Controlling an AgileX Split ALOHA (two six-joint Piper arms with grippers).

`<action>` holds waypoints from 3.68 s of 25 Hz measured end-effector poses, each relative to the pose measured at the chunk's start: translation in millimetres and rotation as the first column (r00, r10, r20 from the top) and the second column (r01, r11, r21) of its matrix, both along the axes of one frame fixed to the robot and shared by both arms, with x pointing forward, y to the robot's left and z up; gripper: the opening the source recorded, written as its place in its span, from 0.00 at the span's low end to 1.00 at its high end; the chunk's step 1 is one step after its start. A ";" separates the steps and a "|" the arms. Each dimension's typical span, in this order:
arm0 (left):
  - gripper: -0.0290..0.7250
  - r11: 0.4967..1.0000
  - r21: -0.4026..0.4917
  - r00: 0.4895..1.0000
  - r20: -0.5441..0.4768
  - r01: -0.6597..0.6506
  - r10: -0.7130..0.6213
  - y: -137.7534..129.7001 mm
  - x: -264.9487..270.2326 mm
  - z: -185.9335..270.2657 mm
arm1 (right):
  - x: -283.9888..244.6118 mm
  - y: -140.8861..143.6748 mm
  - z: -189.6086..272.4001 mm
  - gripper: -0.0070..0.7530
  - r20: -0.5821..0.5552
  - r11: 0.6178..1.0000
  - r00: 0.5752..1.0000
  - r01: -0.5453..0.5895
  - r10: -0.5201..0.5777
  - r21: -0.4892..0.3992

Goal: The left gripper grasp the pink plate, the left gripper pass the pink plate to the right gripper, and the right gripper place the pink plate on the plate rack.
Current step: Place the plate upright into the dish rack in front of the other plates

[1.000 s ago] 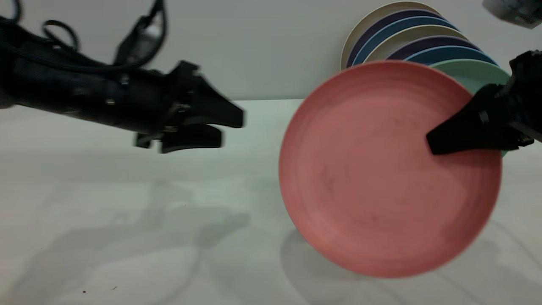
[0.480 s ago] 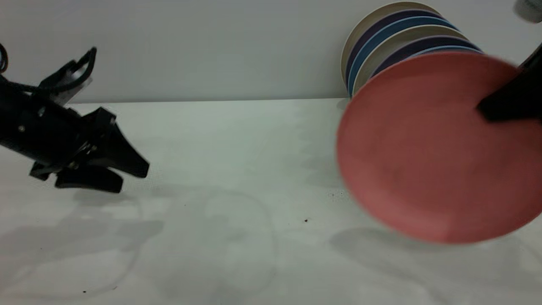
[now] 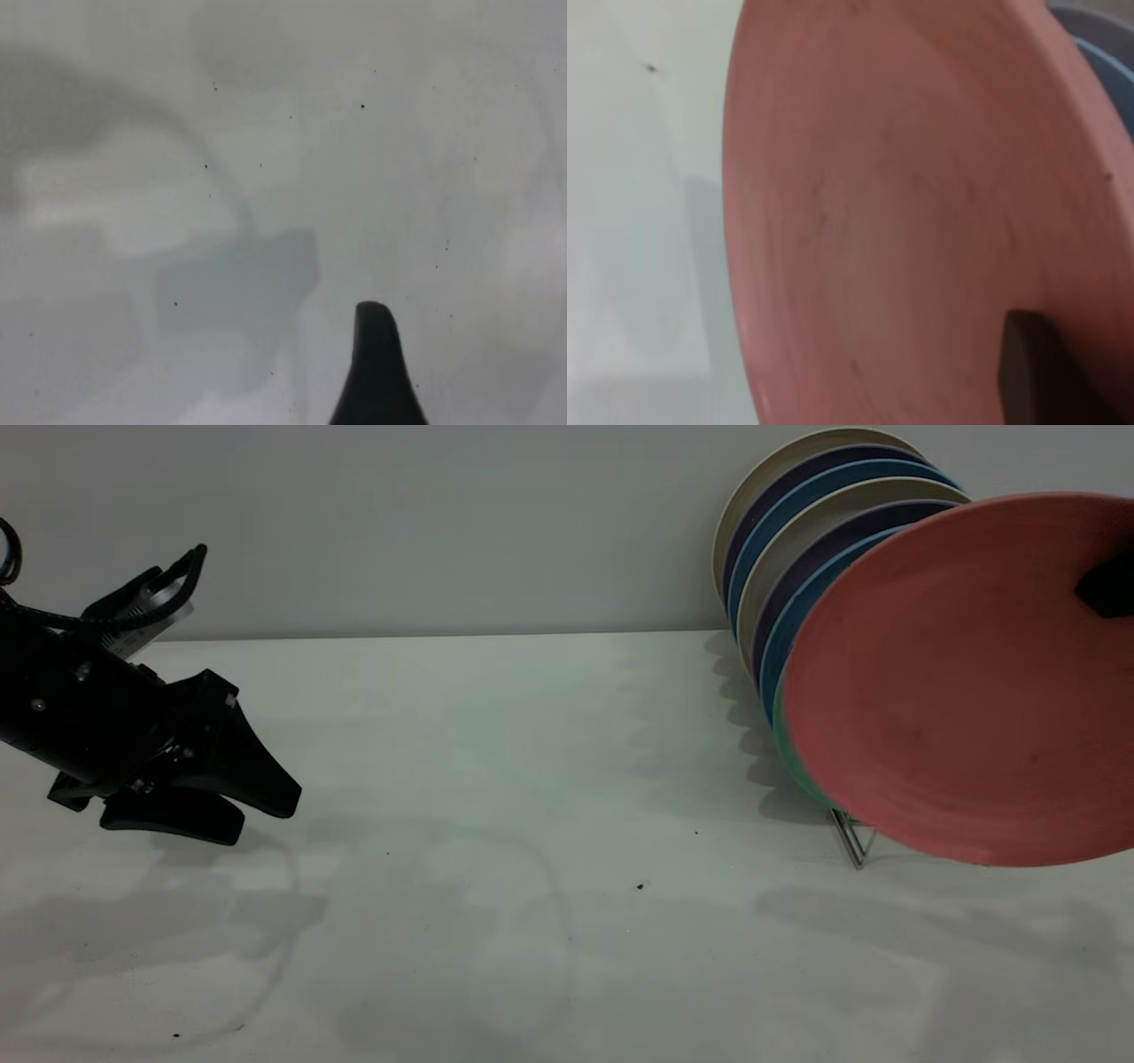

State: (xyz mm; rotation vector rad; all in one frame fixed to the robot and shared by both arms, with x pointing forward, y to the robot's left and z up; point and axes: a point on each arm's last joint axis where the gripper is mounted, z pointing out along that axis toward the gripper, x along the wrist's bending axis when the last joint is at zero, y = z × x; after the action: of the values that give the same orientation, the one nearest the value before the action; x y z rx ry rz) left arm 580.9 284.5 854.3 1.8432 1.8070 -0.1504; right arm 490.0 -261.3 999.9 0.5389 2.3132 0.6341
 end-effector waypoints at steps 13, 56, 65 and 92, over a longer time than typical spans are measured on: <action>0.79 1.000 -0.003 1.000 0.001 -0.004 0.004 0.0 1.3 0.9 | 24.0 -28.2 52.0 0.14 -0.019 0.997 0.998 -0.055 0.053 -0.060; 0.79 1.000 -0.007 1.000 0.002 -0.022 0.022 0.1 2.1 1.1 | 135.7 -32.4 34.8 0.13 -0.095 0.941 0.955 -0.294 0.281 -0.169; 0.79 1.000 -0.006 1.000 0.003 -0.023 0.023 0.2 2.2 1.1 | 137.2 -28.9 31.0 0.13 -0.103 0.938 0.952 -0.304 0.290 -0.166; 0.79 0.999 0.013 0.999 0.012 -0.037 0.037 2.1 3.4 0.6 | 133.2 -26.0 29.9 0.35 -0.159 0.959 0.953 -0.273 0.258 -0.077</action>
State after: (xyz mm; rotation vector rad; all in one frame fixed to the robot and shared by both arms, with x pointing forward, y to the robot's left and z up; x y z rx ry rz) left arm 584.3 286.6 854.9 1.8148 1.8370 -0.1136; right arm 623.2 -287.3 1029.8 0.2351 2.5676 0.6177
